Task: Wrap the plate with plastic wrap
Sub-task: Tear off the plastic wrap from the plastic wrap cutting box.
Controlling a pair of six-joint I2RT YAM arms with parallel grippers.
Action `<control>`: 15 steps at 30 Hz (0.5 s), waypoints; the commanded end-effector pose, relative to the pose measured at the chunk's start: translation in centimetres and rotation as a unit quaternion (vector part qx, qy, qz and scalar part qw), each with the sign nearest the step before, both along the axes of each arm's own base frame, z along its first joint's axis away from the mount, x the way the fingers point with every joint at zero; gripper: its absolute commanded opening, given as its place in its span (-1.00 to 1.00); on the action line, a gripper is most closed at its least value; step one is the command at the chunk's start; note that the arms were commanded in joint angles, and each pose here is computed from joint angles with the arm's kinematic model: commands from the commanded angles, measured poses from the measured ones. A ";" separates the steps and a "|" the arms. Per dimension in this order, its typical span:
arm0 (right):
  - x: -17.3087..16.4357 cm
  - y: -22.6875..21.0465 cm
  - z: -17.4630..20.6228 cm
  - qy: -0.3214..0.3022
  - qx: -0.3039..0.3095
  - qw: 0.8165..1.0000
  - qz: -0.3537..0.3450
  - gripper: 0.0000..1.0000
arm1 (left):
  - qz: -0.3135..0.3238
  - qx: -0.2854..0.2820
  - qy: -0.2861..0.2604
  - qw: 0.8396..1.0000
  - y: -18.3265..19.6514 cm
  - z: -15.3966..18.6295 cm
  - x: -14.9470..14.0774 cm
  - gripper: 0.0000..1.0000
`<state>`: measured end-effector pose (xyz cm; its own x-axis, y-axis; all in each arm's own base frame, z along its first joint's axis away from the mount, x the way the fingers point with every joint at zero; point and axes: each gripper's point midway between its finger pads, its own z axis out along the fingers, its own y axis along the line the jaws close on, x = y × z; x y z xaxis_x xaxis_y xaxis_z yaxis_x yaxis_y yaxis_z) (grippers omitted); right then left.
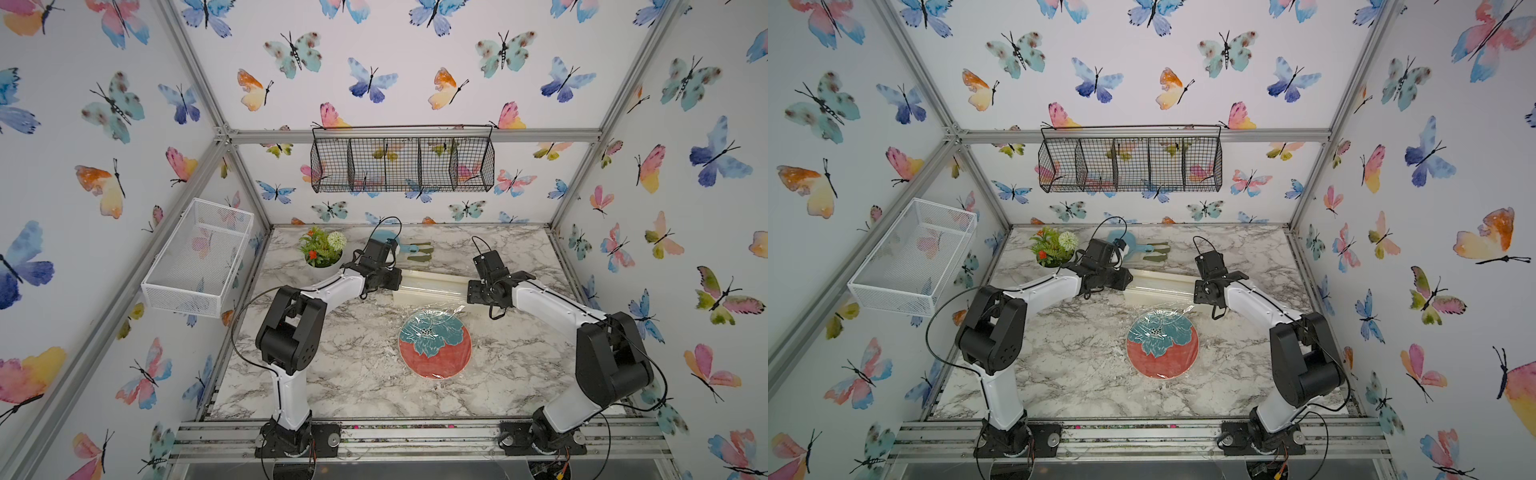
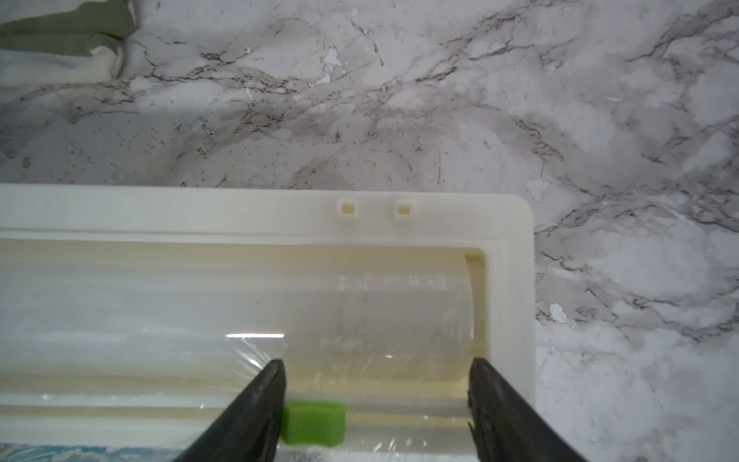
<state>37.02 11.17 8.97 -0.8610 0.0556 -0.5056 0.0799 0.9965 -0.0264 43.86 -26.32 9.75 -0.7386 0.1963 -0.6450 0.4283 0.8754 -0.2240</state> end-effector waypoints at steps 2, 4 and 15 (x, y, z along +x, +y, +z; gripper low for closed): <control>-3.3 -2.7 -3.0 0.080 -0.063 0.995 -0.007 0.47 | 0.022 0.090 0.085 0.992 3.4 -6.4 -2.9 -0.58; -3.4 -2.9 -2.8 0.079 -0.066 0.995 -0.009 0.47 | 0.027 0.100 0.095 0.990 3.8 -7.0 -3.1 -0.63; -4.7 -4.1 -3.2 0.083 -0.086 0.993 -0.013 0.49 | 0.050 0.116 0.132 0.983 5.2 -8.8 -3.7 -0.72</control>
<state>36.80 10.85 8.92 -0.8530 0.0531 -0.5192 0.0856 0.9956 -0.0389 45.12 -25.20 9.55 -0.7431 0.1679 -0.6477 0.3690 0.9104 -0.1873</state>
